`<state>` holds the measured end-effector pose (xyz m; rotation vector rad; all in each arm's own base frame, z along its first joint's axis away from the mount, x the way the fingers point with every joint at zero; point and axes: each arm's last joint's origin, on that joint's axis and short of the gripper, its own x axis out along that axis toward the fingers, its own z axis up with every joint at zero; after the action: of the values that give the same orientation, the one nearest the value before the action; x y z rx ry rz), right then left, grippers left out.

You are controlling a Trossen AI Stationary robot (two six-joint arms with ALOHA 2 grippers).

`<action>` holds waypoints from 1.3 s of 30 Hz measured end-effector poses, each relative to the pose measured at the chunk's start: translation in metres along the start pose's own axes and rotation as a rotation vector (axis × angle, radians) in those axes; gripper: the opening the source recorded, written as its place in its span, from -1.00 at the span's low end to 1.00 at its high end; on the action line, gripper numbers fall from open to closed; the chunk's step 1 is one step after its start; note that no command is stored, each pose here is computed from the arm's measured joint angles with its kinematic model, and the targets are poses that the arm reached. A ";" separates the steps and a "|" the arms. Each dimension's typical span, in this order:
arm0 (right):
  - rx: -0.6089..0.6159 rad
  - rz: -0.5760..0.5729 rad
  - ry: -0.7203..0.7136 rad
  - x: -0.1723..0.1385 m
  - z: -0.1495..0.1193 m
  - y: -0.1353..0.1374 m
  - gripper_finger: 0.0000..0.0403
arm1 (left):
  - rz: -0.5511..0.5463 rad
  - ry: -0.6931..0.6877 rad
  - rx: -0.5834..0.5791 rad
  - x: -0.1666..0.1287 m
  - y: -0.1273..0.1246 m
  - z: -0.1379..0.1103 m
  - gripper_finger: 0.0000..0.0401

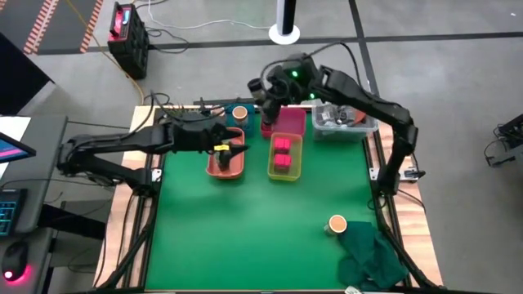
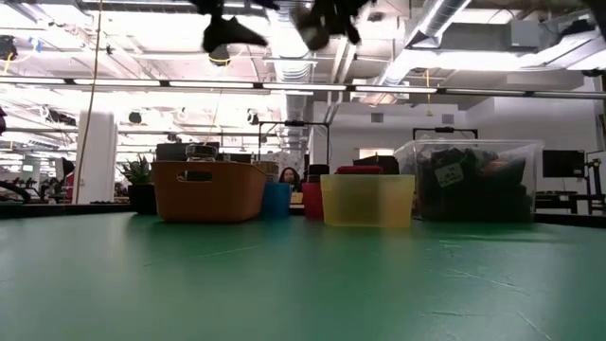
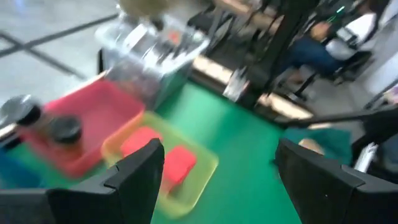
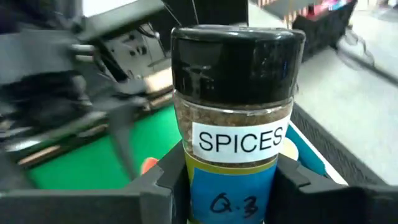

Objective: Sort spices by type
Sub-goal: Put the black seasoning bottle into the red bin upright

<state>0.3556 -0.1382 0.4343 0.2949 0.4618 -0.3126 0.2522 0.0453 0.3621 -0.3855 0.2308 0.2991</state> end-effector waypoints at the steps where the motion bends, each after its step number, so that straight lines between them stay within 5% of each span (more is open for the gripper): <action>1: -0.012 0.001 -0.016 -0.005 0.000 0.010 -0.19 | -0.016 -0.020 -0.001 0.002 0.000 0.002 0.47; 9: -0.033 -0.070 -0.152 -0.054 0.002 0.068 -0.19 | -0.137 -0.191 -0.004 -0.004 0.001 0.024 0.47; 18: -0.015 0.118 -0.460 -0.073 0.022 0.110 -0.19 | -0.265 -0.416 0.094 -0.013 -0.008 0.045 0.47; 39: -0.048 0.192 -0.504 -0.026 0.019 0.125 -0.19 | -0.401 -0.488 0.141 -0.019 -0.015 0.052 0.47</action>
<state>0.3860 -0.0252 0.4884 0.2020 -0.0563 -0.1777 0.2480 0.0487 0.4192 -0.2031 -0.3022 -0.0239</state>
